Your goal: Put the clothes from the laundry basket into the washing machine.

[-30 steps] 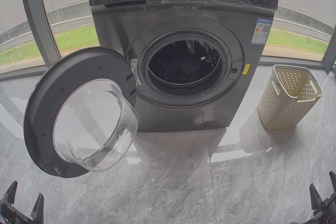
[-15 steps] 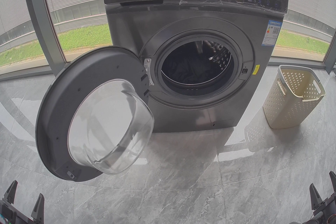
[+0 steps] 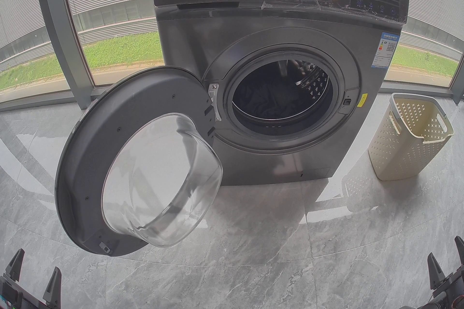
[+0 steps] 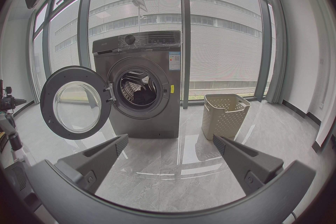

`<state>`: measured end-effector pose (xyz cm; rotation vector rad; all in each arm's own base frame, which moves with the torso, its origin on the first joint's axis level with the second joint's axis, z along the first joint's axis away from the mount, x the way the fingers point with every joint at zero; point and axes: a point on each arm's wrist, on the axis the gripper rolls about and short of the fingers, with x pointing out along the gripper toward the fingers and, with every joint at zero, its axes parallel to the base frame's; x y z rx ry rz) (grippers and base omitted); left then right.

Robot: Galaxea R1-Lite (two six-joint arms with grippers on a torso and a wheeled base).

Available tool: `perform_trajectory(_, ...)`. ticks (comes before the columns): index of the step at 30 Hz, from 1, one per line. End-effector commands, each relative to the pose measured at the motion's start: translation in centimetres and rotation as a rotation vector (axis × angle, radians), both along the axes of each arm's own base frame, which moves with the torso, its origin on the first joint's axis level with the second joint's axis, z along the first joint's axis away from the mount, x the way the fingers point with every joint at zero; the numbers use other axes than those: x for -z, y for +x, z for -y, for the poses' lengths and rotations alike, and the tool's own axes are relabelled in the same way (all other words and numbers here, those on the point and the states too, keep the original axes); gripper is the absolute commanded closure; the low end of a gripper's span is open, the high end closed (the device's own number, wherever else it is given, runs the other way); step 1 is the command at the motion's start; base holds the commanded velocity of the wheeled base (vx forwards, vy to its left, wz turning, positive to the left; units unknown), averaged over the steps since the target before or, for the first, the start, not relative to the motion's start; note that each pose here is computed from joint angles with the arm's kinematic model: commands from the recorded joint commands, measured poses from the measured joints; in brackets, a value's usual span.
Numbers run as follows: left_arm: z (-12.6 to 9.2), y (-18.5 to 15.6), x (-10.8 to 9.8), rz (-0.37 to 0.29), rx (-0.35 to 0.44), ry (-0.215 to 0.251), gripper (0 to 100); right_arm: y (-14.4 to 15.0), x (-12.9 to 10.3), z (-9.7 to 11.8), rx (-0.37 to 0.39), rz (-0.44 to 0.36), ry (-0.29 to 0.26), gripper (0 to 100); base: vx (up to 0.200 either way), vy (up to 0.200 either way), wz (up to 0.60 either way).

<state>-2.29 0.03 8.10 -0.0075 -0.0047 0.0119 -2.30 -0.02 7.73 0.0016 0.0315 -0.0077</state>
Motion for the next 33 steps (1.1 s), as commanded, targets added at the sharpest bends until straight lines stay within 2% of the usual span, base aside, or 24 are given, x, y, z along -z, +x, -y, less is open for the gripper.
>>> perform_trajectory(1, 0.0, 0.0, 0.5, -0.002, 0.0, 0.0, 0, 0.0, 0.2, 0.0, 0.0, 0.005, 0.0, 0, 0.0, 0.0, 0.0)
perform_trajectory(6, 0.0, 0.0, 0.5, 0.001, -0.01, 0.0, 0, 0.0, 0.2, 0.0, 0.0, 0.005, 0.0, 0, 0.0, 0.0, 0.0)
perform_trajectory(7, 0.0, 0.0, 0.2, 0.023, -0.014, -0.016, 0, 0.0, 0.2, 0.0, 0.0, 0.005, 0.0, 0, 0.0, 0.0, 0.0)
perform_trajectory(10, 0.0, -1.4, -4.5, 0.2, 0.008, -0.065, 0, 0.0, 0.2, 0.0, 0.0, 0.005, 0.0, 0, 0.0, 0.0, 0.0)
perform_trajectory(11, 0.0, -1.5, -4.7, 0.201, 0.011, -0.065, 0, 0.0, 0.2, 0.0, 0.0, 0.005, 0.001, 0, 0.0, 0.0, 0.0)
perform_trajectory(12, 0.0, -1.3, -5.7, 0.152, 0.019, -0.068, 0, -0.1, 0.2, 0.0, 0.0, 0.007, 0.0, 0, 0.0, 0.0, 0.0)
perform_trajectory(13, 0.0, -0.6, -6.2, 0.067, 0.036, -0.072, 0, 0.0, 0.2, 0.0, 0.0, 0.005, 0.0, 0, 0.0, 0.0, 0.0)
perform_trajectory(14, 0.0, -0.5, -6.2, 0.058, 0.039, -0.074, 0, 0.0, 0.2, 0.0, 0.0, 0.005, 0.0, 0, 0.0, 0.0, 0.0)
perform_trajectory(15, 0.1, 0.5, -6.8, -0.013, 0.076, -0.072, 0, 0.0, 0.2, 0.0, 0.0, 0.005, 0.0, 0, 0.0, 0.0, 0.0)
perform_trajectory(19, 0.3, 3.3, -8.2, -0.125, 0.127, -0.082, 0, 0.0, 0.2, 0.0, 0.0, 0.005, 0.0, 0, 0.0, 0.0, 0.0)
perform_trajectory(24, 0.4, 6.4, -8.7, -0.204, 0.135, -0.085, 0, 0.0, 0.2, 0.0, 0.0, 0.005, 0.0, 0, 0.0, 0.0, 0.0)
perform_trajectory(26, 0.5, 7.6, -8.9, -0.23, 0.164, -0.091, 0, 0.0, 0.2, 0.0, 0.0, 0.005, 0.0, 0, 0.0, 0.0, 0.0)
perform_trajectory(29, 0.6, 9.0, -9.3, -0.241, 0.207, -0.1, 0, 0.0, 0.2, 0.0, 0.0, 0.005, 0.0, 0, 0.0, 0.0, 0.0)
perform_trajectory(33, 0.7, 10.2, -9.5, -0.242, 0.217, -0.099, 0, 0.0, 0.2, 0.0, 0.0, 0.005, 0.0, 0, 0.0, 0.0, 0.0)
